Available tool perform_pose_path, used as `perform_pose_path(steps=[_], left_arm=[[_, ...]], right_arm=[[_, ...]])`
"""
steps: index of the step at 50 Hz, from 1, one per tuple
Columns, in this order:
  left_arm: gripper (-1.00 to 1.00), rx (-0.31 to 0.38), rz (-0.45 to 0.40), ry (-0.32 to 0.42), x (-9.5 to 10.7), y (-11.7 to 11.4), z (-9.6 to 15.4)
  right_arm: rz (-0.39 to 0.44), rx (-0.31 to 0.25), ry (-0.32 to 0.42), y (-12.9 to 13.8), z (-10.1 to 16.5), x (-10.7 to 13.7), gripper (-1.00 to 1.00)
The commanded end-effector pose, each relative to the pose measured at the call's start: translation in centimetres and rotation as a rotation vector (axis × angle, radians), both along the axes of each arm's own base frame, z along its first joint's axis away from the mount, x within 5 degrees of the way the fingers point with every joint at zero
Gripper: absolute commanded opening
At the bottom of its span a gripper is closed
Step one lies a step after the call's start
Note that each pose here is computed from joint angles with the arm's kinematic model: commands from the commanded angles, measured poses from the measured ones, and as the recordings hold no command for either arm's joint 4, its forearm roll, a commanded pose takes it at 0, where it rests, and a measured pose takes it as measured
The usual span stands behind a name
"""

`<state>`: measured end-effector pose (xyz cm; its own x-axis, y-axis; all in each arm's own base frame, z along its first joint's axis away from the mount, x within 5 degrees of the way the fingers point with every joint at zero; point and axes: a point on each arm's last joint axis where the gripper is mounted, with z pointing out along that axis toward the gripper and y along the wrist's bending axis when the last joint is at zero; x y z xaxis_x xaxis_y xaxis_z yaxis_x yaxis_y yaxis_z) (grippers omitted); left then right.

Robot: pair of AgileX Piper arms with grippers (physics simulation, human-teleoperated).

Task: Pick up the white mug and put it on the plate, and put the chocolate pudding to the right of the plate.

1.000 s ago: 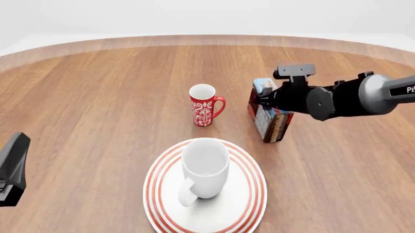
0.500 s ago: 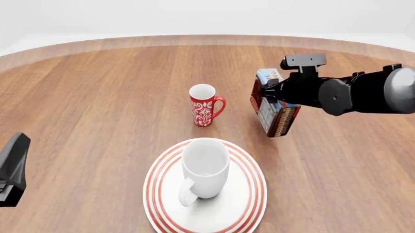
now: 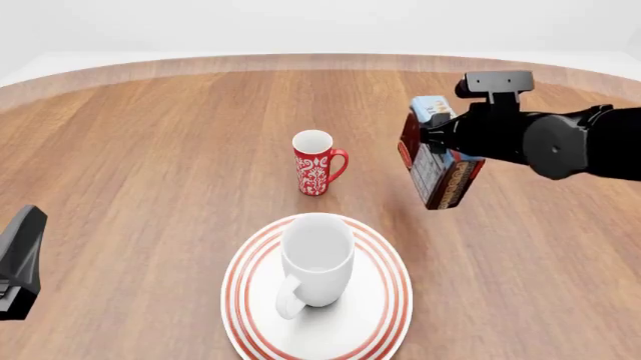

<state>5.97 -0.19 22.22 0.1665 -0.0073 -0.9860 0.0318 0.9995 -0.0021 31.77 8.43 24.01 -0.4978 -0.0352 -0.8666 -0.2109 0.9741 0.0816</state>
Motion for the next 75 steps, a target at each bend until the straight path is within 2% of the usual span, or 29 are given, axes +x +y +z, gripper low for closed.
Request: perform_pose_path(steps=[1, 17, 44, 68, 75], left_arm=[[1.0, 0.002, -0.002, -0.001, -0.1, 0.0, 0.0], [1.0, 0.0, -0.004, 0.001, -0.2, 0.0, -0.1], [1.0, -0.001, -0.005, 0.002, -0.2, 0.0, -0.1], [1.0, -0.001, -0.005, 0.001, -0.2, 0.0, -0.1], [1.0, 0.0, -0.004, 0.001, -0.2, 0.0, -0.1]], right_arm=[[-0.024, 0.023, -0.01, -0.9, 1.2, -1.7, -1.0], [-0.043, 0.024, -0.027, -2.1, 2.9, -4.2, -1.0], [-0.056, 0.028, -0.026, -3.3, 3.8, -8.1, -1.0], [-0.11, 0.001, -0.026, -5.5, 4.5, -12.3, -1.0], [-0.114, -0.001, -0.021, -5.7, 4.3, -12.7, -1.0]])
